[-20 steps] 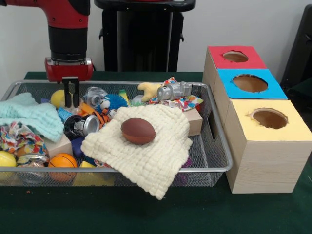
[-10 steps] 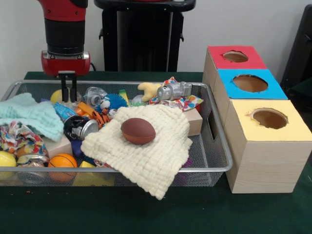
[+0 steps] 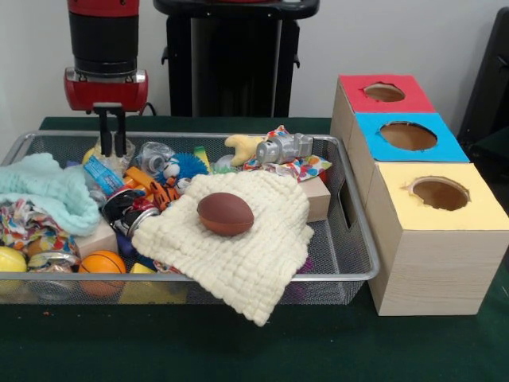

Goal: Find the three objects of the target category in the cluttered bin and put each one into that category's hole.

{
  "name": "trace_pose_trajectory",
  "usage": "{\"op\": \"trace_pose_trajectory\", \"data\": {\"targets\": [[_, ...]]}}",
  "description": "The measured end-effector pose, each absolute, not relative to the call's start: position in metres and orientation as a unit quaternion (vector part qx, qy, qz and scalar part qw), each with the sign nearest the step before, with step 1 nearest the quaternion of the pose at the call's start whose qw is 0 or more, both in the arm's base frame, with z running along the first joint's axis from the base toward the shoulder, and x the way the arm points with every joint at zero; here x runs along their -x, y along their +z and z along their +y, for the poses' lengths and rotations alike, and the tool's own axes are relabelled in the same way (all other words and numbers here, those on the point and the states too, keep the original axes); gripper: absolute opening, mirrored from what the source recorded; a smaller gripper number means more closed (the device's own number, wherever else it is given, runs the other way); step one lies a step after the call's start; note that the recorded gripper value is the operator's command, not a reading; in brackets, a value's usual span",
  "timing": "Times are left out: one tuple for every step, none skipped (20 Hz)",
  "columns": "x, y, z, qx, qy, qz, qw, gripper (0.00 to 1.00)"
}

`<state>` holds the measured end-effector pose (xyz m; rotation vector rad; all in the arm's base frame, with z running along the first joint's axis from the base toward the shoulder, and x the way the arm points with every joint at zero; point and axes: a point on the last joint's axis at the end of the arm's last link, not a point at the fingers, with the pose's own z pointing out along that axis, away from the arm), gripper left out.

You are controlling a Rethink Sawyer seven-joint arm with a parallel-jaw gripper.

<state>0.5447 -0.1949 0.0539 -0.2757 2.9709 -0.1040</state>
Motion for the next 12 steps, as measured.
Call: {"op": "trace_pose_trajectory", "data": {"targets": [[-0.546,0.055,-0.194,0.091,-0.034,0.992,0.079,0.00],[-0.548,0.057,-0.194,0.089,-0.033,0.992,0.080,0.00],[-0.553,0.062,-0.192,0.087,-0.033,0.992,0.085,0.00],[-0.554,0.064,-0.191,0.086,-0.032,0.992,0.086,0.00],[-0.555,0.065,-0.190,0.085,-0.032,0.992,0.087,0.00],[-0.556,0.066,-0.190,0.085,-0.031,0.992,0.087,0.00],[-0.558,0.069,-0.188,0.083,-0.030,0.992,0.088,0.00],[-0.562,0.073,-0.185,0.081,-0.030,0.992,0.090,0.00],[-0.563,0.075,-0.184,0.080,-0.029,0.992,0.090,0.00],[-0.565,0.076,-0.183,0.080,-0.029,0.992,0.090,0.00],[-0.567,0.079,-0.180,0.078,-0.028,0.992,0.090,0.00],[-0.570,0.083,-0.175,0.077,-0.027,0.993,0.089,0.00]]}}
